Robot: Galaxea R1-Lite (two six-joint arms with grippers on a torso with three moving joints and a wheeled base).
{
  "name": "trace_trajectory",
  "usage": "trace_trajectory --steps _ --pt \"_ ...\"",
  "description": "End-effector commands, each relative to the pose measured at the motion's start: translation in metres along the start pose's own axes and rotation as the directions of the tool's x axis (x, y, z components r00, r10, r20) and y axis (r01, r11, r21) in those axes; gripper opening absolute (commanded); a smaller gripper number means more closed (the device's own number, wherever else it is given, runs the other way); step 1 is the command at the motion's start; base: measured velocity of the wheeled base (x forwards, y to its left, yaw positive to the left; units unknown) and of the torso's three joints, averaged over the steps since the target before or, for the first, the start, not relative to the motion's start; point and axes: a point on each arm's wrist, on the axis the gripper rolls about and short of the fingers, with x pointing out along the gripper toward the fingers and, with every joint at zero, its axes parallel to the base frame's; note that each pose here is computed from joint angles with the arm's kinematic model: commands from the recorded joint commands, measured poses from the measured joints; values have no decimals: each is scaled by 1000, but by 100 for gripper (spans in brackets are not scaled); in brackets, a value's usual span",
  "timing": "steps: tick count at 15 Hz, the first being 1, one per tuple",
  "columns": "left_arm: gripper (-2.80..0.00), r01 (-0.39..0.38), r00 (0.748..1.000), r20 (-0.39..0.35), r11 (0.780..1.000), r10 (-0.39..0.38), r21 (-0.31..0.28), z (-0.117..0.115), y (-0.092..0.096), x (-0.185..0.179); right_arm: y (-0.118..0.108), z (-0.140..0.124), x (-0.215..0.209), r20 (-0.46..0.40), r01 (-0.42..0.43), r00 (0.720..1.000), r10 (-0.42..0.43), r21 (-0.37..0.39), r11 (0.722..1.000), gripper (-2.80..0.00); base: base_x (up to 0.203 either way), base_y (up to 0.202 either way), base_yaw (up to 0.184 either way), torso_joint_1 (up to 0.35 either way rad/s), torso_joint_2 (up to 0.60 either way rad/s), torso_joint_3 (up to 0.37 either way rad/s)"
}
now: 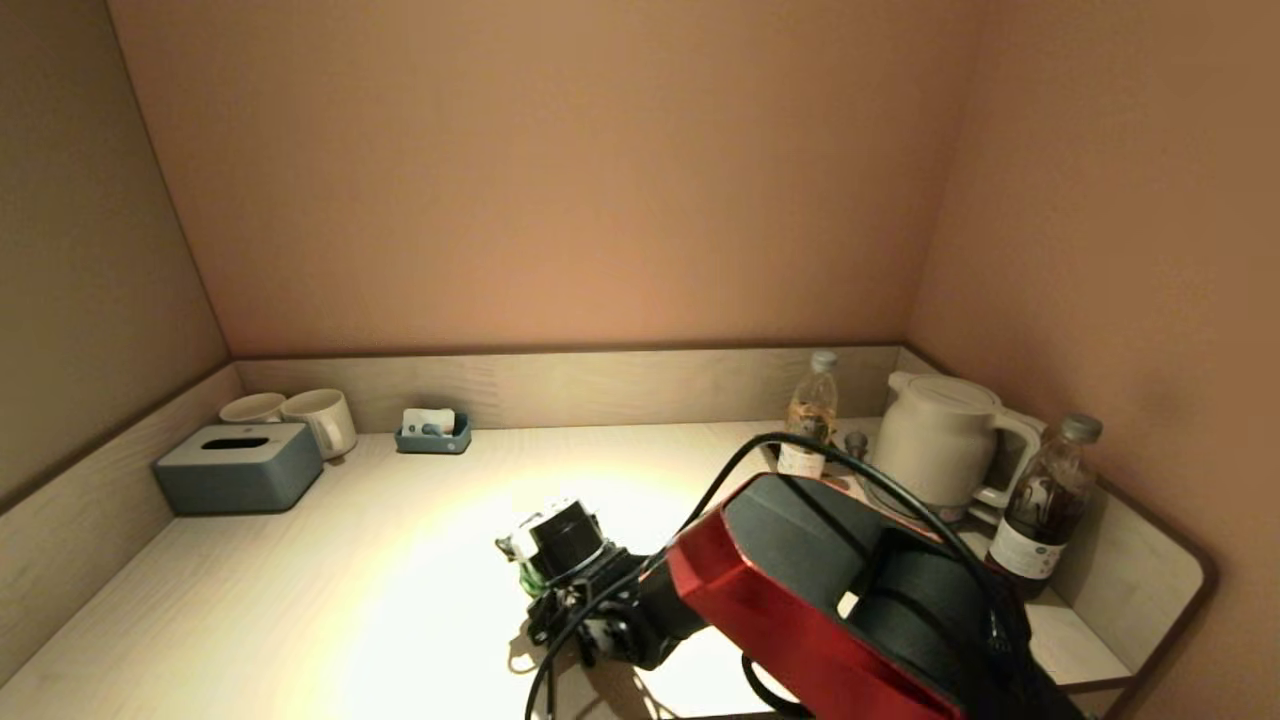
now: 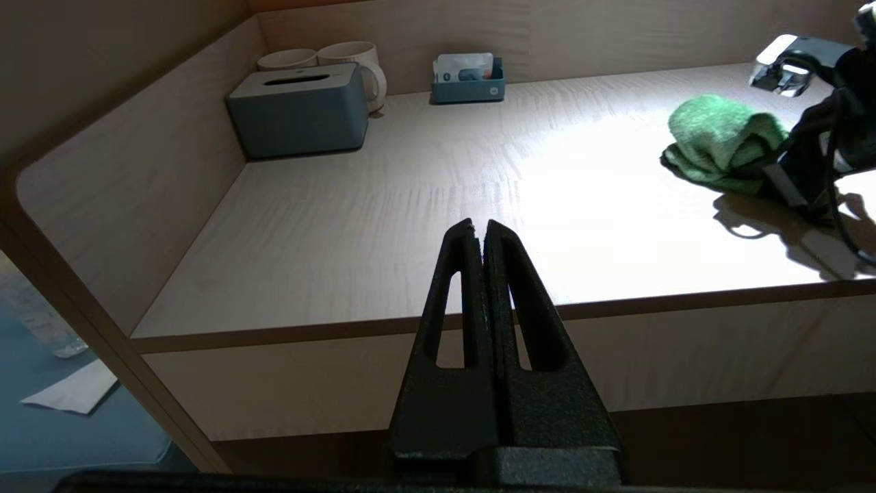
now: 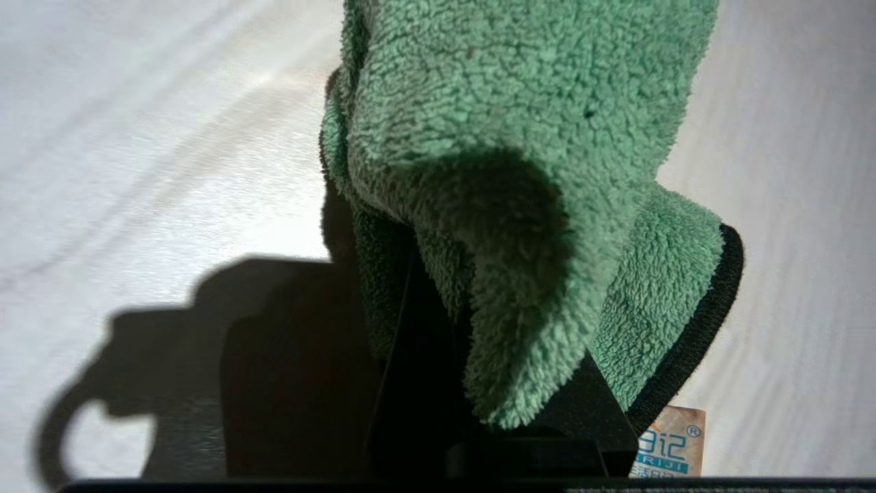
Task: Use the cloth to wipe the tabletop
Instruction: Sweep the stains on the table
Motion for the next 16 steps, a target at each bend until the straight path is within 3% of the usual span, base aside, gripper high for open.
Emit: trace_trajectory --steps 1,4,9,13,16 --pt "-280 0 1000 0 1000 0 0 0 0 0 -23 3 -4 58 41 997 -44 44 998 -280 0 0 0 0 0 0" --pt "-280 0 1000 1 1000 0 0 0 0 0 -69 -20 -5 24 117 992 -121 109 987 -280 0 0 0 0 0 0" --pt "-280 0 1000 0 1000 0 0 0 0 0 -104 -36 -32 44 178 981 -187 169 969 -280 0 0 0 0 0 0" --pt "-280 0 1000 0 1000 0 0 0 0 0 -123 -38 -83 112 212 964 -240 217 953 -280 0 0 0 0 0 0" --pt "-280 0 1000 0 1000 0 0 0 0 0 -151 -44 -109 112 268 945 -306 265 926 -280 0 0 0 0 0 0"
